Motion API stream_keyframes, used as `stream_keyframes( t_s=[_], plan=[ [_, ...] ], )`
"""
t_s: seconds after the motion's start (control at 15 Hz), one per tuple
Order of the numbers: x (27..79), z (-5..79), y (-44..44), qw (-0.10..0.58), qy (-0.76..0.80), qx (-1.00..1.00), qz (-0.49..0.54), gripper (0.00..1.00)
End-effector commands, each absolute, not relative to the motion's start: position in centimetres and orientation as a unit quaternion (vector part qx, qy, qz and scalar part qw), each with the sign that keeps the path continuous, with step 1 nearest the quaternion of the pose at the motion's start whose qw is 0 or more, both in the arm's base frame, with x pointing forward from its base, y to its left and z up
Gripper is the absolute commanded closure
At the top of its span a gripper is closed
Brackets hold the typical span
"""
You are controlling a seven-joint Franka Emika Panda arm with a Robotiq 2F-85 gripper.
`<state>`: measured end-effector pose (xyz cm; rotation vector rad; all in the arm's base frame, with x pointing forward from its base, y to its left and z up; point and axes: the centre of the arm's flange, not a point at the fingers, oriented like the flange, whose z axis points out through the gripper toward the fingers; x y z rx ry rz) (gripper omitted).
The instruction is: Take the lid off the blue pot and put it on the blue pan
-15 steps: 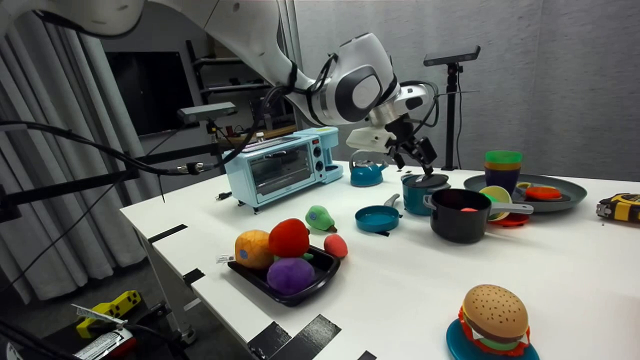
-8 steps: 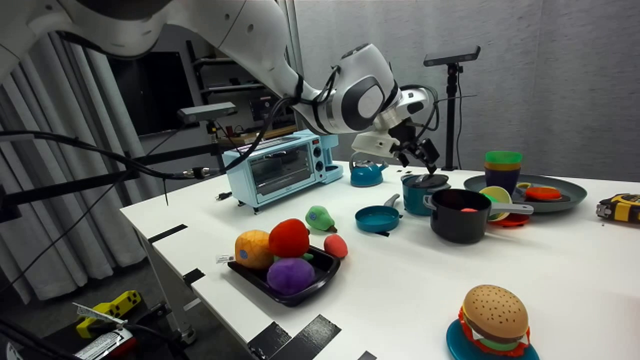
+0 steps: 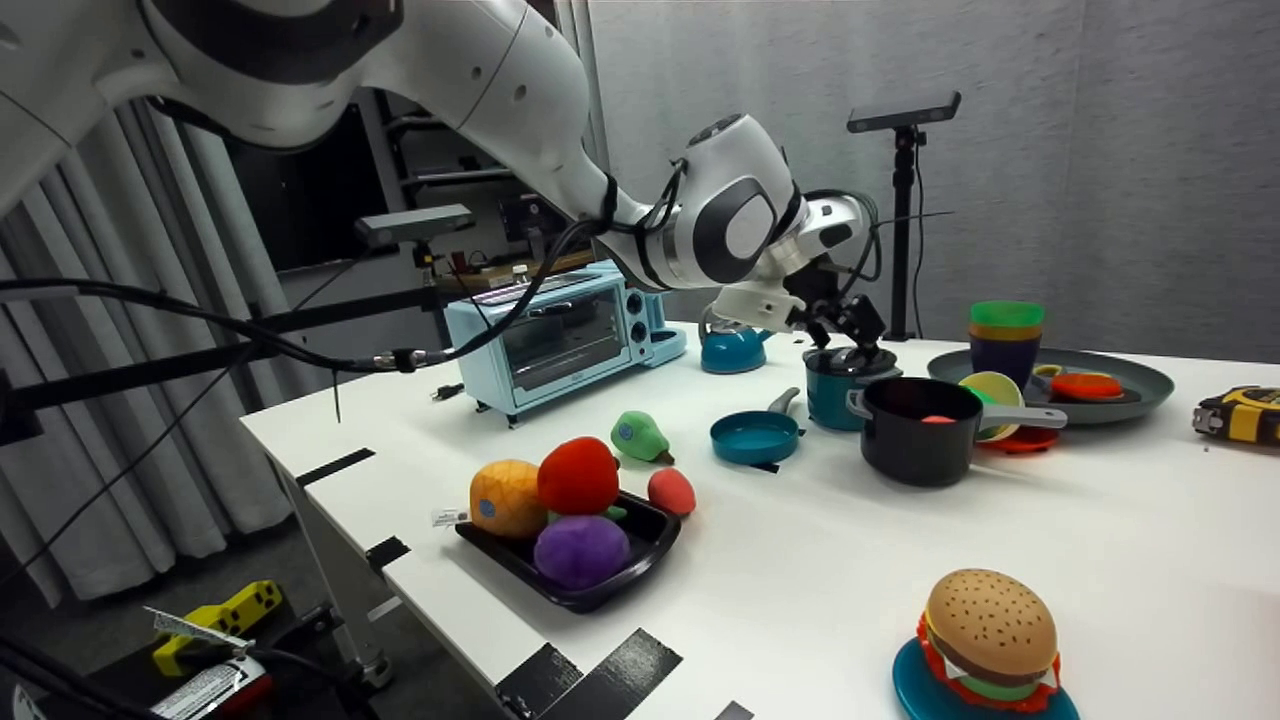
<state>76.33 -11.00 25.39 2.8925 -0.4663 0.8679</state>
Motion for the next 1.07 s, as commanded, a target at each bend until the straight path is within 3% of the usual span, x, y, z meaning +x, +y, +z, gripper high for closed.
stream_keyframes(
  t_s=[0.0, 0.47, 0.6, 1.0],
  plan=[
    [77.7, 25.3, -11.2, 0.054, -0.163, 0.938, 0.300, 0.43],
    [78.0, 26.4, -11.6, 0.056, -0.169, 0.934, 0.309, 0.97],
    [77.8, 26.9, -11.6, 0.055, -0.169, 0.934, 0.310, 1.00],
    [75.9, 30.3, -11.4, 0.041, -0.167, 0.934, 0.313, 0.96]
  ],
)
